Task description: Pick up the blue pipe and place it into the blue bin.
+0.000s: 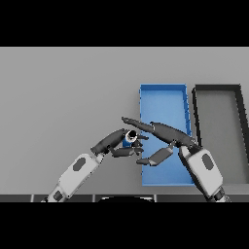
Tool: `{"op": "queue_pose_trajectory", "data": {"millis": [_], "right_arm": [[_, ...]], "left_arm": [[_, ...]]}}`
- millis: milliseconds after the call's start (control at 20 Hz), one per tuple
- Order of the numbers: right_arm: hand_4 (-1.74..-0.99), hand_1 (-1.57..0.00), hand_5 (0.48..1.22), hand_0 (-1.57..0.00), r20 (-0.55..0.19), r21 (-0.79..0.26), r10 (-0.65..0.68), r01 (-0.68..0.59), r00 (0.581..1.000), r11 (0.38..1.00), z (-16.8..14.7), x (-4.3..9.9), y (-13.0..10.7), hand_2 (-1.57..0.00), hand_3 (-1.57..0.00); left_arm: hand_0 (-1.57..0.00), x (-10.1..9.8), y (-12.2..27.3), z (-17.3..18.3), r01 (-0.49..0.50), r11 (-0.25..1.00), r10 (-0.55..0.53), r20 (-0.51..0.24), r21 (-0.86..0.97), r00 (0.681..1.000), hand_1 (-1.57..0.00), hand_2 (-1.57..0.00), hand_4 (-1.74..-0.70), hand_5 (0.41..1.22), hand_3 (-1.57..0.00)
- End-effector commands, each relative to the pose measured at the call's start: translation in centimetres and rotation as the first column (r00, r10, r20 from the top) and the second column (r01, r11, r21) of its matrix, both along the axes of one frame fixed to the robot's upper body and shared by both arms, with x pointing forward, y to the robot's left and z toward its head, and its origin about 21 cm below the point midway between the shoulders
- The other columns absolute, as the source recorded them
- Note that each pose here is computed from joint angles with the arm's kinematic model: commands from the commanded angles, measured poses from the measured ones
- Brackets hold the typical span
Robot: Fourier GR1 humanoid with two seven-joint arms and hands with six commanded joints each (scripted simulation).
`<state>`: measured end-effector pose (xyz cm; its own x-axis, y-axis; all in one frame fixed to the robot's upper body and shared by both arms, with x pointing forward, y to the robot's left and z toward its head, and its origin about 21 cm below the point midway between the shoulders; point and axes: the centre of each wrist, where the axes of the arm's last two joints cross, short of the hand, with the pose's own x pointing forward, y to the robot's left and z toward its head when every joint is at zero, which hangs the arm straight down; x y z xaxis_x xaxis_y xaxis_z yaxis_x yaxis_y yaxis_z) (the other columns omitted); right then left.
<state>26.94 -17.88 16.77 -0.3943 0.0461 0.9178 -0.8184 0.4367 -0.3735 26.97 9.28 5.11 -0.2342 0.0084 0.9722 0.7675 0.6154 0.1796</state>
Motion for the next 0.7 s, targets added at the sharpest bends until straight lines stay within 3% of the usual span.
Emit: {"op": "queue_pose_trajectory", "data": {"millis": [0,350,500,550,650], "right_arm": [[-1.251,0.00,0.535,0.00,-0.005,-0.002,0.017,-0.017,1.000,1.000,-0.1,0.3,0.6,0.00,0.00],[-1.225,0.00,0.511,0.00,-0.029,-0.054,0.058,-0.059,0.998,0.997,0.2,2.1,3.9,-0.02,0.00],[-1.268,-0.08,0.519,-0.05,-0.033,-0.062,0.097,-0.099,0.995,0.993,0.1,2.9,4.9,-0.11,-0.04],[-1.308,-0.17,0.523,-0.14,-0.033,-0.070,0.106,-0.108,0.994,0.992,0.4,3.3,5.3,-0.19,-0.11],[-1.390,-0.50,0.538,-0.48,-0.036,-0.083,0.142,-0.144,0.989,0.986,0.6,3.0,6.2,-0.50,-0.37]], "left_arm": [[-1.57,-0.1,-0.1,0.0,0.004,1.000,-0.004,0.001,-0.010,1.000,-1.57,-1.57,-1.73,1.221,-1.48],[-1.57,0.3,0.4,-0.5,0.022,1.000,-0.022,-0.030,0.004,0.999,-1.57,-1.57,-1.73,1.221,-1.50],[-1.57,0.4,0.6,-0.4,0.052,0.999,-0.052,-0.035,-0.010,0.998,-1.57,-1.57,-1.72,1.221,-1.40],[-1.50,0.5,0.4,-0.4,0.049,0.999,-0.049,0.007,-0.009,0.999,-1.39,-1.37,-1.63,1.221,-1.15],[-0.99,0.5,0.3,0.0,0.006,0.992,-0.013,0.053,0.126,0.998,-0.90,-0.87,-1.59,1.221,-0.74]]}}
